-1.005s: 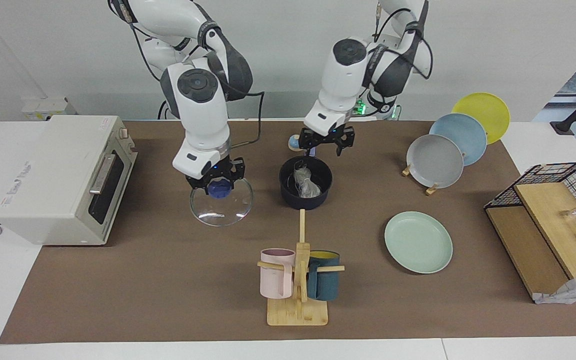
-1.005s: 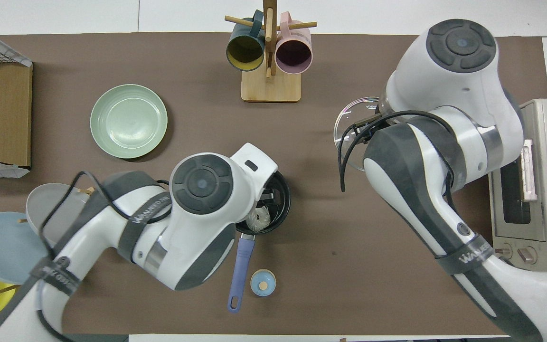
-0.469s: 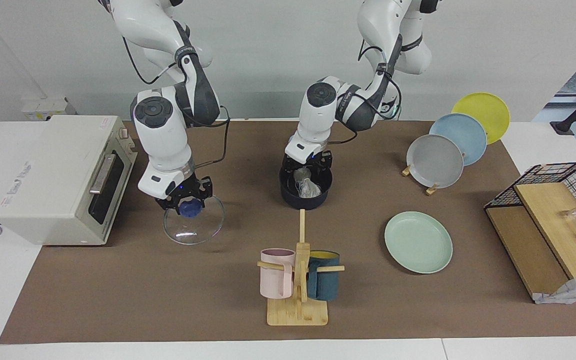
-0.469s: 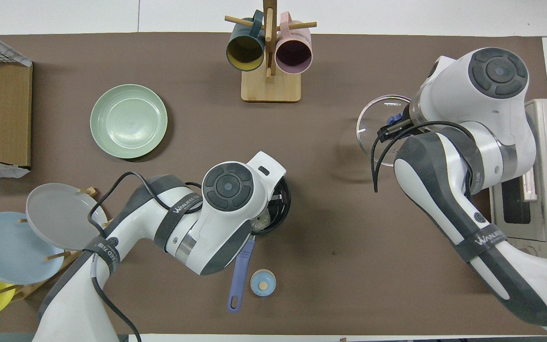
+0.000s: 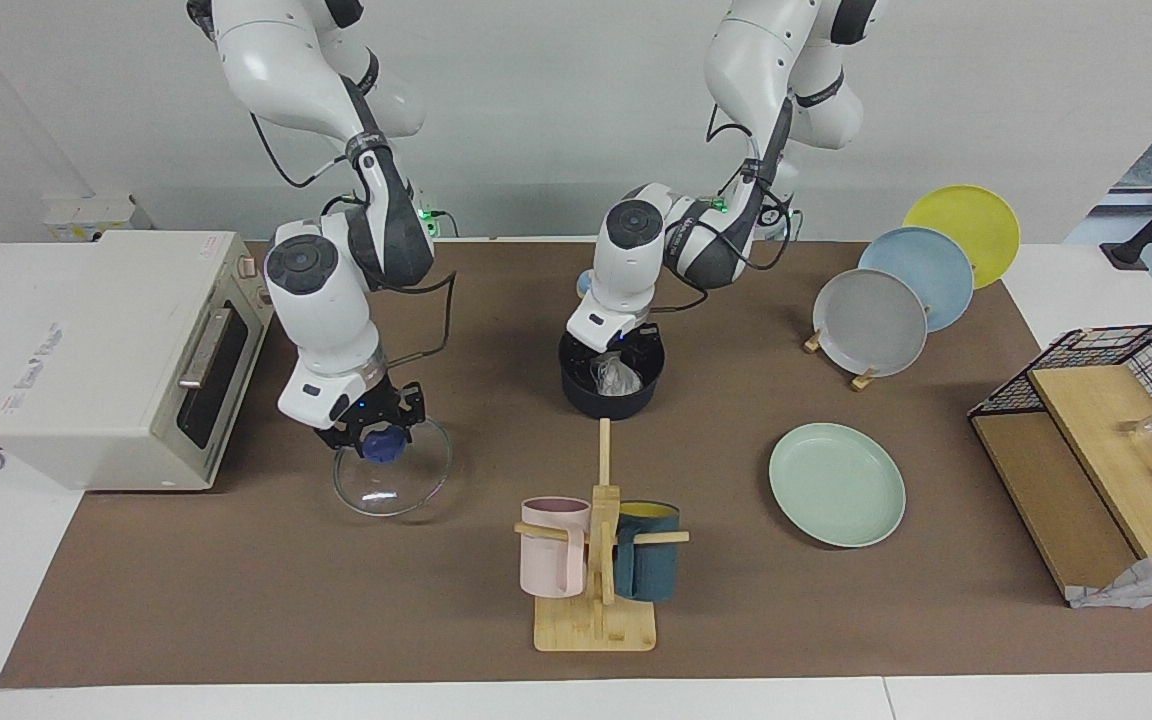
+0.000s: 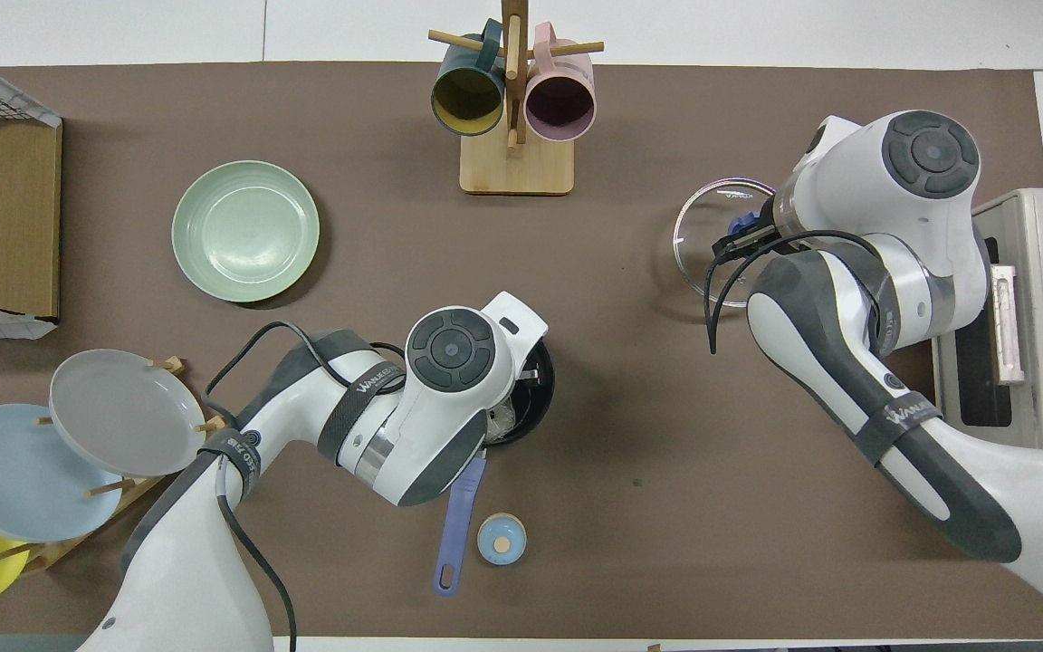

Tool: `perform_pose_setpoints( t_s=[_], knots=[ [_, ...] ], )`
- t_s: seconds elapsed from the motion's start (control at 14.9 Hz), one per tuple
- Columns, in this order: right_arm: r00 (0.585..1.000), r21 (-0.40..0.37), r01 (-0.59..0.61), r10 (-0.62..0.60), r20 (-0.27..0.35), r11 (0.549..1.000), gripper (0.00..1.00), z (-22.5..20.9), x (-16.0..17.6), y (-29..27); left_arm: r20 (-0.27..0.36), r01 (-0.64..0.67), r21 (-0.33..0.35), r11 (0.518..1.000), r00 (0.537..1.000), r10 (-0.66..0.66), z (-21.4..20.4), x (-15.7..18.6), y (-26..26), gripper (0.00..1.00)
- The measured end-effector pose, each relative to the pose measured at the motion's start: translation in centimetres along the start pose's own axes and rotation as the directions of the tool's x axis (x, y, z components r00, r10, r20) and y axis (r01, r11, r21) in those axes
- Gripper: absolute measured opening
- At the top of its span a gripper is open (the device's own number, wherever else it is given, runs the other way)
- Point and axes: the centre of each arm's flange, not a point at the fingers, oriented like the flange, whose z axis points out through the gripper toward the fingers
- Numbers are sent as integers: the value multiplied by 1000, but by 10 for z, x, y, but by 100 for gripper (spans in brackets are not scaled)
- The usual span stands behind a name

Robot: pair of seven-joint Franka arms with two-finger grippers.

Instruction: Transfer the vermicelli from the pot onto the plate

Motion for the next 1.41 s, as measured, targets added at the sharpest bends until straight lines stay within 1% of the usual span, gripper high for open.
perform_pose_setpoints(
  t_s=[0.07,0.2,0.4,0.47,0.6,0.67,0.87,0.94,1.0,1.07,1.14,1.21,1.34,1.41],
  knots=[
    [1000,5,-1,1,2,1000,66,7,0,4,-2,-11,0,1000,1000,11,0,1,0,88],
    [1000,1,6,-6,7,1000,66,14,0,7,-6,-30,-2,1000,1000,30,-2,3,-1,61],
    [1000,-8,16,-16,13,1000,66,18,0,7,-21,-23,-13,1000,1000,23,-16,14,-4,29],
    [1000,-9,18,-18,16,1000,67,20,0,7,-22,-16,-13,1000,1000,16,-27,20,-7,24],
    [1000,-9,21,-21,21,1000,68,23,0,7,-17,1,-11,1000,1000,-1,-57,30,-13,23],
    [1000,-9,22,-21,23,1000,71,24,0,7,-11,12,-11,1000,1000,-12,-76,34,-16,22],
    [999,-8,23,-22,29,1000,73,27,-2,6,6,42,-17,999,999,-42,-141,40,-28,22],
    [999,-7,23,-23,31,1000,75,28,-2,6,9,54,-15,998,999,-54,-163,44,-35,22],
    [999,-7,23,-23,32,1000,75,29,-3,6,10,65,-16,998,998,-65,-183,51,-45,22],
    [999,-7,23,-23,32,1000,80,29,-3,6,9,75,-22,997,997,-75,-201,61,-61,22],
    [999,-7,23,-23,31,1000,80,28,-2,6,4,87,-32,996,996,-87,-216,76,-84,22],
    [999,-8,23,-23,28,1000,84,27,-1,6,-4,101,-43,994,995,-101,-226,93,-113,22],
    [999,-11,22,-22,24,1000,100,21,0,7,-20,101,-61,993,995,-103,-232,123,-173,22],
    [999,-15,22,-21,28,1000,100,15,0,7,-26,100,-66,993,994,-102,-229,136,-201,22]
  ],
)
